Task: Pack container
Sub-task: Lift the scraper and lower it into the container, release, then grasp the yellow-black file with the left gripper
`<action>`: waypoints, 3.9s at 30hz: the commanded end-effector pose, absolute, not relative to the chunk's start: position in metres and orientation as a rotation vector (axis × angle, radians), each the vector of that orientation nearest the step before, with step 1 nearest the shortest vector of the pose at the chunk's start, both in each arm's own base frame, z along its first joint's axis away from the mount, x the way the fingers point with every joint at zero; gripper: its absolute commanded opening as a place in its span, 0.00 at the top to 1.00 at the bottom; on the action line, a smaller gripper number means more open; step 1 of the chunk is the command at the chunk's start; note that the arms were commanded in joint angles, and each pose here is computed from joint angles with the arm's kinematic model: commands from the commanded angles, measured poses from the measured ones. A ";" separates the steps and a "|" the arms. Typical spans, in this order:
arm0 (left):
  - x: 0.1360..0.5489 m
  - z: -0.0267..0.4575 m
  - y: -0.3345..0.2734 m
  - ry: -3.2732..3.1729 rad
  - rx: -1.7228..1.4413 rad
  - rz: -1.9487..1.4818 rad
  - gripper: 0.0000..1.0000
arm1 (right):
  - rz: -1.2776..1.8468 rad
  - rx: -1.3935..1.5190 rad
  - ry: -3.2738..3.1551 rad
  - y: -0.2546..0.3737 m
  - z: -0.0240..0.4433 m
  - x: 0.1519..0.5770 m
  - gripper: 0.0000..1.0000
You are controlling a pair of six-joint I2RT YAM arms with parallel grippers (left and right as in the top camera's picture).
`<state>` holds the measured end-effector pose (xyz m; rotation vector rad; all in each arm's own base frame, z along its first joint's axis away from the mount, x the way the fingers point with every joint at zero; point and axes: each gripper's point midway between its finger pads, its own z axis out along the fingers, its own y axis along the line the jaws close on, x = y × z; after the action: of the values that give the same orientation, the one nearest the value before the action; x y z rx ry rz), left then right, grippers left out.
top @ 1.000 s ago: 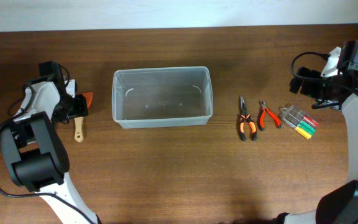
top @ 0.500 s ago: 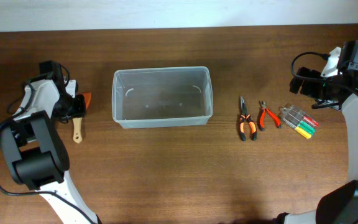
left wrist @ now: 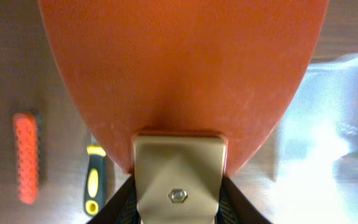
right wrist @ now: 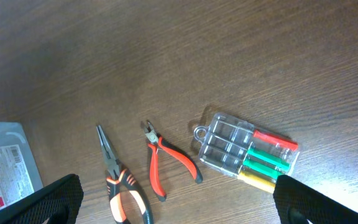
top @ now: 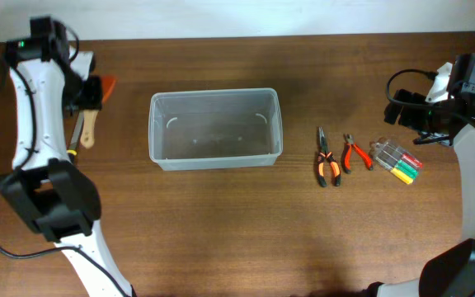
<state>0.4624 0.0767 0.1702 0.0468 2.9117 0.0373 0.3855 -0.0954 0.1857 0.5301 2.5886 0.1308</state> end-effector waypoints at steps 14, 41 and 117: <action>0.442 0.198 -0.154 2.208 1.847 0.071 0.98 | 0.140 0.532 2.568 -0.097 0.193 0.390 0.01; 0.443 0.094 -0.148 2.483 1.798 -0.004 0.01 | 0.142 0.537 2.582 -0.096 0.191 0.387 0.01; 0.405 -0.010 0.191 3.234 -0.022 -0.060 0.87 | 0.143 0.538 2.583 -0.096 0.191 0.387 0.01</action>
<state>0.3991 0.2012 -0.0009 -0.0232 3.2522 0.0275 0.3822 -0.0943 0.1839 0.5346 2.6034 0.1339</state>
